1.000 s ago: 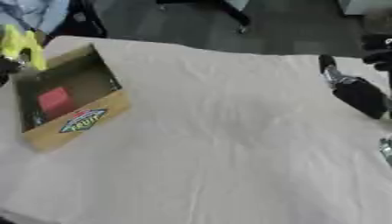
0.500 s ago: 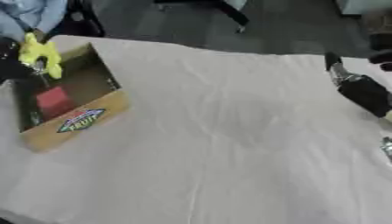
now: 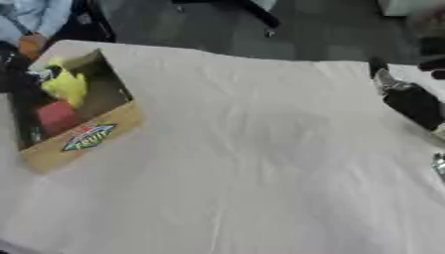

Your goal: Pick up the objects with one hand, pass them to the other hand, and then place them into the box on the other side of the table.

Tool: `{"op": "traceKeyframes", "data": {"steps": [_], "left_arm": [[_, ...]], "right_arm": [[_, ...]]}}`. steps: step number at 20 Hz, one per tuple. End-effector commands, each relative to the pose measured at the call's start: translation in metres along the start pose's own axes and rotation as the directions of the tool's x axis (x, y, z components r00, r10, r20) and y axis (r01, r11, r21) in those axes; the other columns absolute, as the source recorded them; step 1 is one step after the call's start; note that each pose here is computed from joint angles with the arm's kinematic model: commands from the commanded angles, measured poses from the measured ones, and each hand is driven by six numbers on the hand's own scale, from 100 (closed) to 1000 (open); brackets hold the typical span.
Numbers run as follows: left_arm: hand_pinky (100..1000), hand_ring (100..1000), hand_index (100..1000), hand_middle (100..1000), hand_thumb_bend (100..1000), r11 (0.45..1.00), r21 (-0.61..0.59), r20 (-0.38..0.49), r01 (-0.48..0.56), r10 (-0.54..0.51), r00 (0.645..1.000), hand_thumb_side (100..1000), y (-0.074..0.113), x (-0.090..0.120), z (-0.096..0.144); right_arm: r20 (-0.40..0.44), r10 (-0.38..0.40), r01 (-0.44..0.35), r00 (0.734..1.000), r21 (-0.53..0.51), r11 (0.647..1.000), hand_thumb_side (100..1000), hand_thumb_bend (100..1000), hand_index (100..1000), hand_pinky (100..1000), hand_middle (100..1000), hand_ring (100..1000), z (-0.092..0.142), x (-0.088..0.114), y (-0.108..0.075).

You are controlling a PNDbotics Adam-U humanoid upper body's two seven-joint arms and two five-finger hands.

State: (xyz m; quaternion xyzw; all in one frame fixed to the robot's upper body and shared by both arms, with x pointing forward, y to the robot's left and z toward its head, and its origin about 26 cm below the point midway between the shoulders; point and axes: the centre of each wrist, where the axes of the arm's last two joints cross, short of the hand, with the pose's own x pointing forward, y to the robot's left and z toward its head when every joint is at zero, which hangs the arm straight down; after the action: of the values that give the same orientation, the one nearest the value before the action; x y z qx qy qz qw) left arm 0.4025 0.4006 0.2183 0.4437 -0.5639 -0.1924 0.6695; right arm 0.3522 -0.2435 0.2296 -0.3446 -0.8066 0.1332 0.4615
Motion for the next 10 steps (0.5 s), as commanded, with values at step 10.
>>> {"op": "traceKeyframes", "data": {"steps": [10], "left_arm": [[557,682,791,617,486,0.993,0.109,0.061,-0.042,0.035,0.998,609,0.0283,0.0159,0.0064]], "right_arm": [[0.025,0.012,-0.011,1.0,-0.045,0.999,450,468,777,744,692,693,-0.0045,0.0053,-0.0138]]}}
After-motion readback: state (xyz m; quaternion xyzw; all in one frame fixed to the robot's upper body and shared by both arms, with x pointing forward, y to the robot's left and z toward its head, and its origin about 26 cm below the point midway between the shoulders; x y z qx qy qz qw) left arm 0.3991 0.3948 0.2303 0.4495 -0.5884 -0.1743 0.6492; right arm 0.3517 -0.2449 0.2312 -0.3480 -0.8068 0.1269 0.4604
